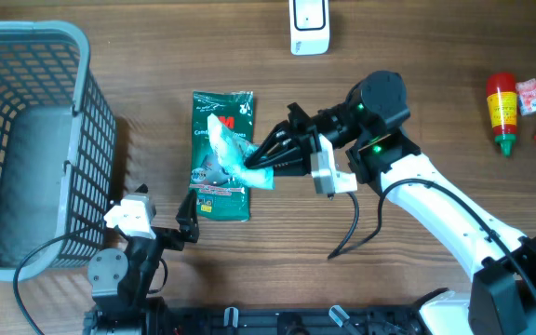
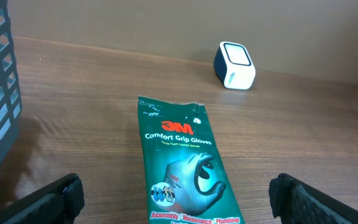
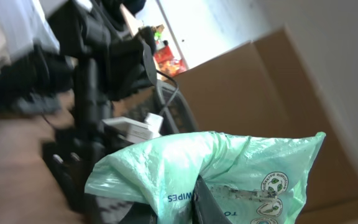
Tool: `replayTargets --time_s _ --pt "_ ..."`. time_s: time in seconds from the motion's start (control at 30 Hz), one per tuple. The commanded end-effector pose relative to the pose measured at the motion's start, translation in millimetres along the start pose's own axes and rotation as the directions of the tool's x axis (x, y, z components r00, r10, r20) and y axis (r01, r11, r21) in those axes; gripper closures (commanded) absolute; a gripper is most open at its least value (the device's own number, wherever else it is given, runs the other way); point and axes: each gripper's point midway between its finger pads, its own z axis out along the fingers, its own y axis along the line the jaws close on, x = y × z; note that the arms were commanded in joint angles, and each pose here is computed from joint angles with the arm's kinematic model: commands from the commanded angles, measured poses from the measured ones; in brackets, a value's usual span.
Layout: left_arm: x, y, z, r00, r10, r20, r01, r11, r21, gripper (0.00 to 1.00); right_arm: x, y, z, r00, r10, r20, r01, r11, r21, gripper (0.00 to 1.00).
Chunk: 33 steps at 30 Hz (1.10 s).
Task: Scan the item barcode
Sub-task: 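Raise the tissue pack up to the white scanner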
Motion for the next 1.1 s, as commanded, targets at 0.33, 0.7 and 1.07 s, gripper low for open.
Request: replayTargets --time_s 0.33,0.7,1.07 --pt "0 -3 0 1.000 -0.003 0.003 0.003 1.000 0.018 0.00 -15 -5 -3 0.700 -0.712 0.056 0.713 0.701 0.001 0.96" --pt "0 -3 0 1.000 -0.003 0.003 0.003 1.000 0.017 0.00 -18 -9 -3 0.670 -0.740 0.054 0.742 0.671 -0.001 0.96" --pt "0 -3 0 1.000 -0.003 0.003 0.003 1.000 0.018 0.00 -26 -26 -4 0.762 -0.647 0.012 0.647 0.762 -0.007 0.96"
